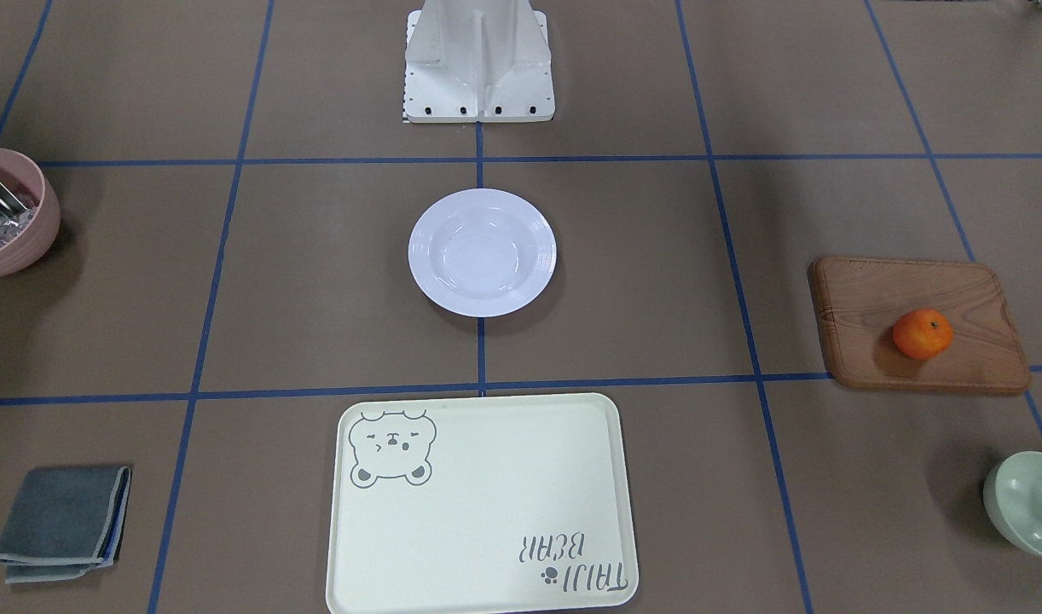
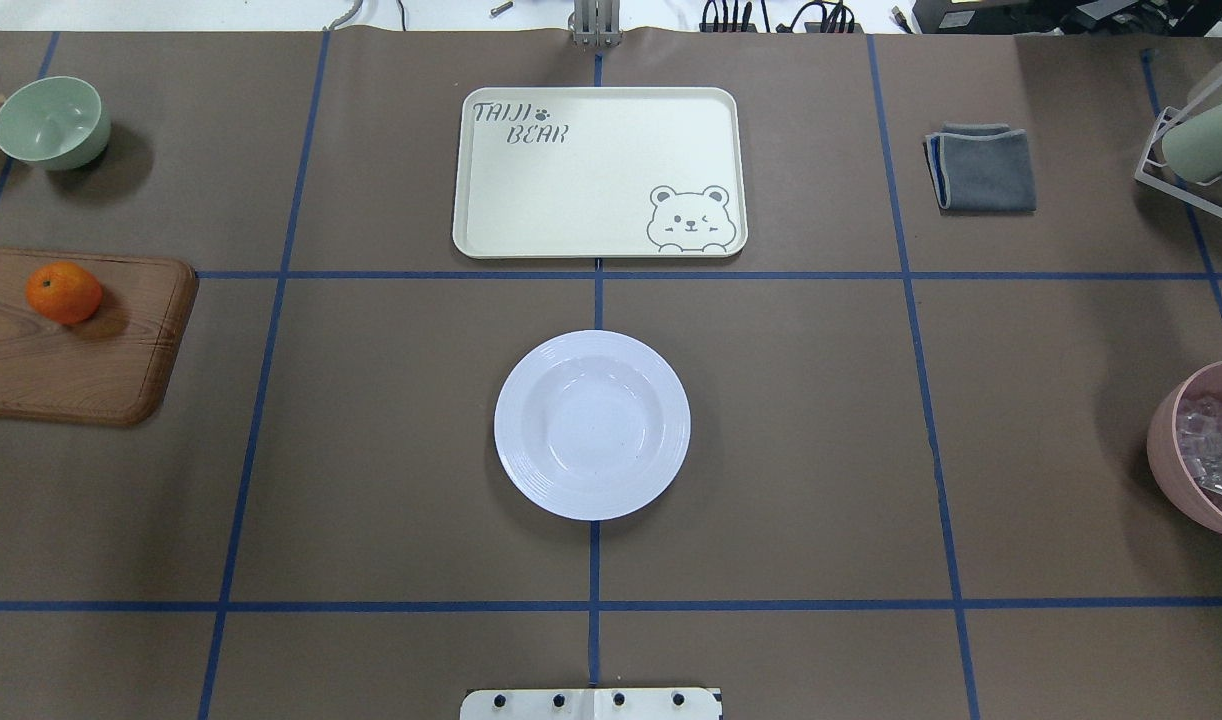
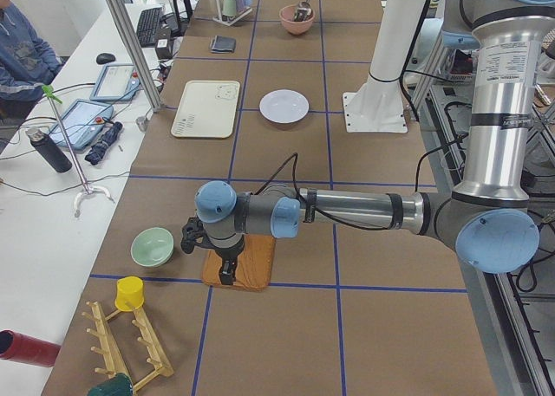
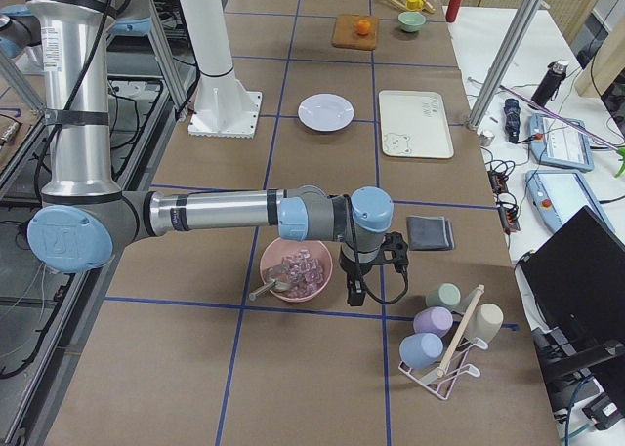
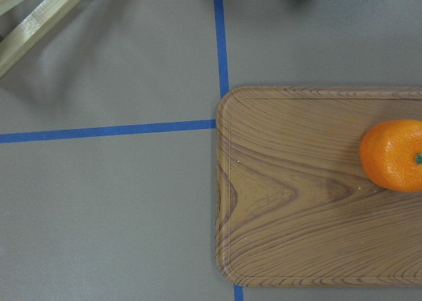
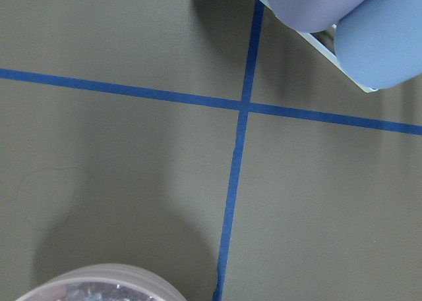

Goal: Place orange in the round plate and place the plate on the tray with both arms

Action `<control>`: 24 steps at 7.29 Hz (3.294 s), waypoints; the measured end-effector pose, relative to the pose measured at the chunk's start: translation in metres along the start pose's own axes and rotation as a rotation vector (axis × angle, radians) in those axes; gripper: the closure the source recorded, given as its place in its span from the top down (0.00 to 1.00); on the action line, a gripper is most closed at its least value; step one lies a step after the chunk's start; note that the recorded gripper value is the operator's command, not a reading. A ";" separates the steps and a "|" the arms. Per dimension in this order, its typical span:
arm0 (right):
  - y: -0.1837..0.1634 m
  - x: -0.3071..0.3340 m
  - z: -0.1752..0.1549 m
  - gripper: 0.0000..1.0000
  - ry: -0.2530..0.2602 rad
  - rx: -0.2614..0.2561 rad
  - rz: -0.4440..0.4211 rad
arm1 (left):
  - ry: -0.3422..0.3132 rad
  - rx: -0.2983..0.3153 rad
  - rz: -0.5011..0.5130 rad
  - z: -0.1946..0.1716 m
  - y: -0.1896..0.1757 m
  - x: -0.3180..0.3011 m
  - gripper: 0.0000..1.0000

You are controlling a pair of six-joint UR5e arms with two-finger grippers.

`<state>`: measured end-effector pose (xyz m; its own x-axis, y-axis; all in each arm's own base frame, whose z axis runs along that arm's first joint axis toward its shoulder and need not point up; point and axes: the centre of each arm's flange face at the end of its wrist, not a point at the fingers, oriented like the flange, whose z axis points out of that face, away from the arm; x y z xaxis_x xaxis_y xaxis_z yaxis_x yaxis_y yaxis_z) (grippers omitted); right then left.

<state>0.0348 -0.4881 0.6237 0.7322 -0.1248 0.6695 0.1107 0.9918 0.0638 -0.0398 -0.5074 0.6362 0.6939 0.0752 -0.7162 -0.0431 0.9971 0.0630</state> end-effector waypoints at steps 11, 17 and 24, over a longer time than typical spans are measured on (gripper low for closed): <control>0.004 -0.002 -0.001 1.00 -0.006 0.003 -0.001 | 0.000 0.032 0.038 -0.010 -0.001 0.012 0.98; -0.003 -0.012 -0.009 1.00 -0.008 0.022 -0.033 | 0.005 0.002 0.094 0.006 -0.010 0.040 0.98; -0.007 -0.025 -0.004 1.00 -0.024 0.014 -0.052 | 0.012 0.031 0.083 -0.002 -0.016 0.058 0.98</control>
<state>0.0191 -0.4920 0.6035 0.7095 -0.1759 0.6824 0.1391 0.9842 0.1092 -0.0002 -0.5194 0.5925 0.6805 0.1575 -0.7156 -0.0777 0.9866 0.1433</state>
